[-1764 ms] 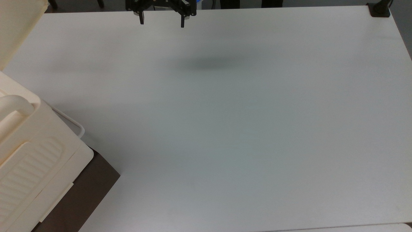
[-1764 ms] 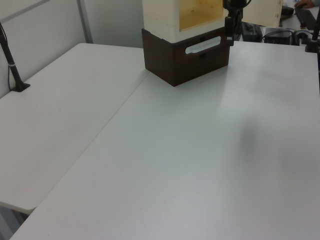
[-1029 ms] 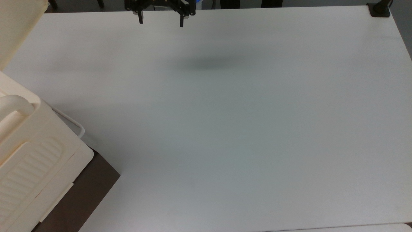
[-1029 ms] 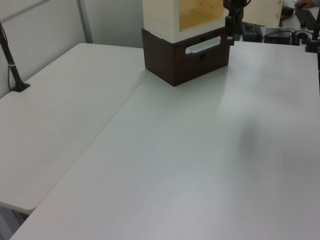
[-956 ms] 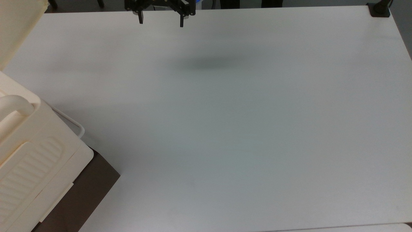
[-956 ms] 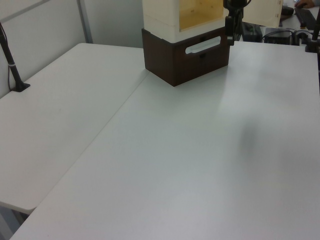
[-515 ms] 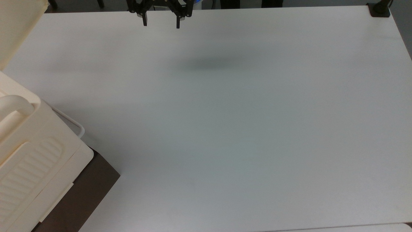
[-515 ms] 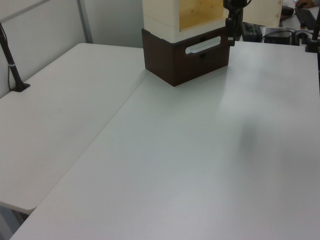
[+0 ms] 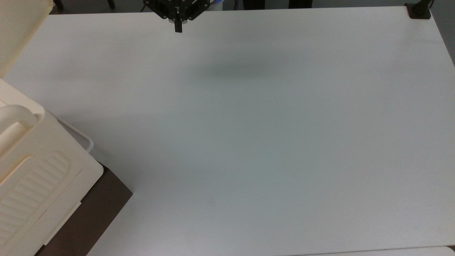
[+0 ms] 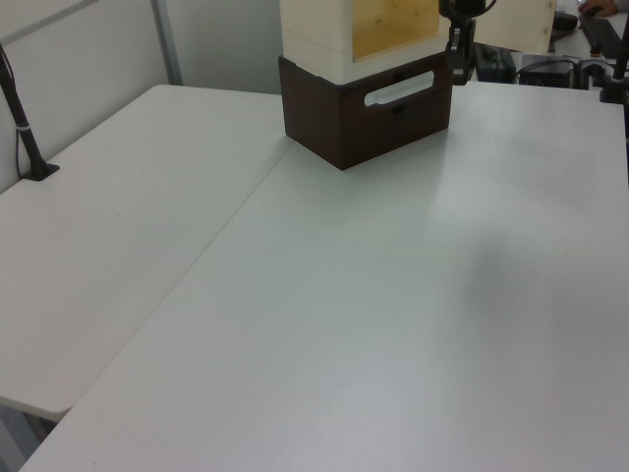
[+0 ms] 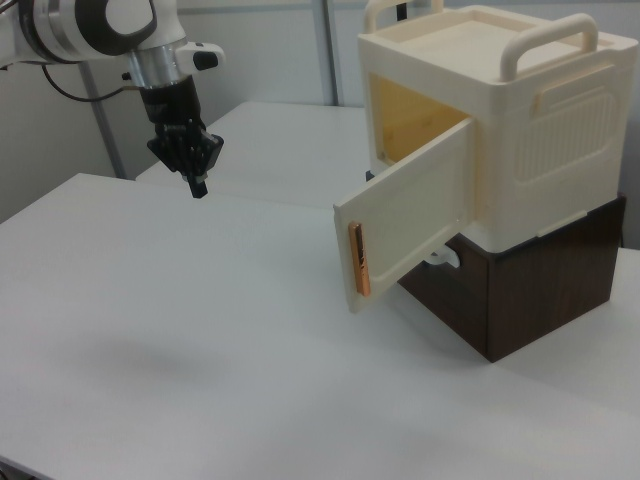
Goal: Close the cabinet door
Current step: 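Move the gripper toward the open cream cabinet door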
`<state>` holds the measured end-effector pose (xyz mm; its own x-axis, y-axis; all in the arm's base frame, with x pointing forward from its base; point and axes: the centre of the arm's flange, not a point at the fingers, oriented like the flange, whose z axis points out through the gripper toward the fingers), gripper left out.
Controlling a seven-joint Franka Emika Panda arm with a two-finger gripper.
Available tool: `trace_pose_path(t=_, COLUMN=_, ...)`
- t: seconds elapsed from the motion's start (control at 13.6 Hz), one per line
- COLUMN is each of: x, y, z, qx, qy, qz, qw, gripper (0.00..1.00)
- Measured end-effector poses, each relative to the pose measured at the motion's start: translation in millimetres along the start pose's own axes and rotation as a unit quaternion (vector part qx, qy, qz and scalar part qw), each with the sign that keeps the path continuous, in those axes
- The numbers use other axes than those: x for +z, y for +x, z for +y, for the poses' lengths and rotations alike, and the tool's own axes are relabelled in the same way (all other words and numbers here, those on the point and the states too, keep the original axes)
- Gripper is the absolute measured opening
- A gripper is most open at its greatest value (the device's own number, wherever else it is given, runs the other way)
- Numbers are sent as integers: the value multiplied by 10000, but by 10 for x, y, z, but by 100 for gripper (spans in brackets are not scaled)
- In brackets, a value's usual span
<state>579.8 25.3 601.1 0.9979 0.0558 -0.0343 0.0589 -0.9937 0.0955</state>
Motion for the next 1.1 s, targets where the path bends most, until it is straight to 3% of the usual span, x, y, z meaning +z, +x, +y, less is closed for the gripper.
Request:
trace_pose_path(t=0.29, x=-10, y=-5, z=80, qx=72, qy=0, qz=11, qw=10000, gripper=1)
trace_pose_path(t=0.44, x=-102, y=-28, z=351, qx=327, qy=102, qz=112, qw=9994, gripper=1)
trace_pose_path(t=0.59, x=-292, y=-75, z=619, qx=576, qy=230, qz=318, qw=9976, gripper=1)
trace_pose_path(t=1.1, x=-1135, y=-431, z=1230, qx=1145, qy=265, qz=1197, qw=9858, gripper=1)
